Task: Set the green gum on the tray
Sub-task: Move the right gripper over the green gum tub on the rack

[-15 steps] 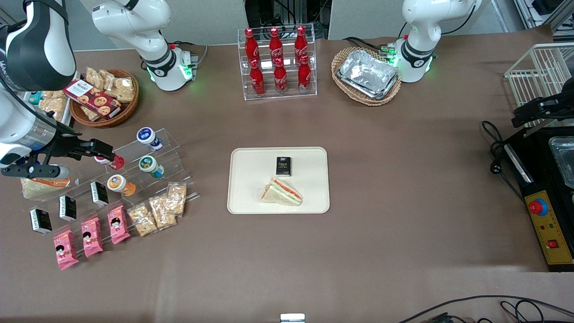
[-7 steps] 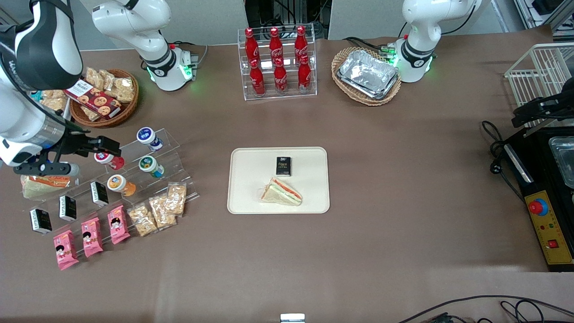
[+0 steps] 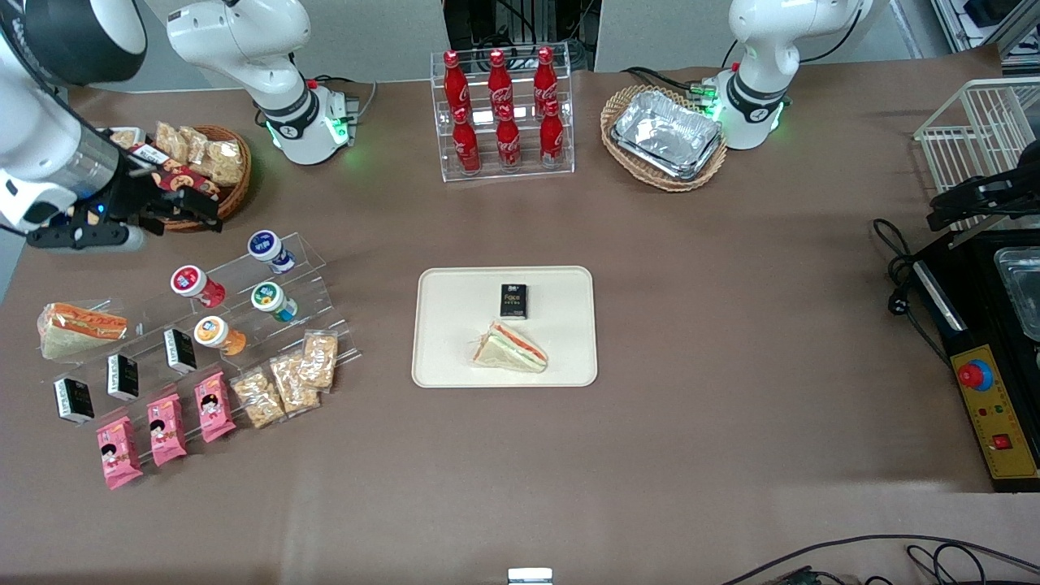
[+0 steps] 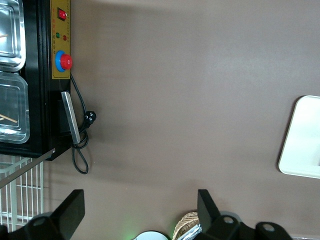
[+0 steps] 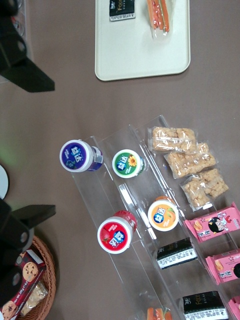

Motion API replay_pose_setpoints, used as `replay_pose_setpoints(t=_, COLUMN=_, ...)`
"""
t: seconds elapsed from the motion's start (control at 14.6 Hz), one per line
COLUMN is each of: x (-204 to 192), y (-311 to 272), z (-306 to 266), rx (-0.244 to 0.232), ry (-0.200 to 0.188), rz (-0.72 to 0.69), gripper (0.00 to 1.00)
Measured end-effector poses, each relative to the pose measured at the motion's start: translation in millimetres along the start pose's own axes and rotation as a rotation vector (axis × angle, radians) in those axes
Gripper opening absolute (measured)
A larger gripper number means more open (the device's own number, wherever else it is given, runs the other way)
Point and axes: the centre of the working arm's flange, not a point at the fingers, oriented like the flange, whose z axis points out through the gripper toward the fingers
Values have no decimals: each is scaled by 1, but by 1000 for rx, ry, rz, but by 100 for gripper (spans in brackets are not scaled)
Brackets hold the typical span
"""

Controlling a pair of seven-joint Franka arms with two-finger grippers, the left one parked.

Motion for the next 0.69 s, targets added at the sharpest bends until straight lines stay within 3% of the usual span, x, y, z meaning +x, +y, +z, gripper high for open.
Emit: replay_pose_setpoints(t=0.69, x=24, y=4, z=103, rx=-5, ry=55, rz=14, gripper=100)
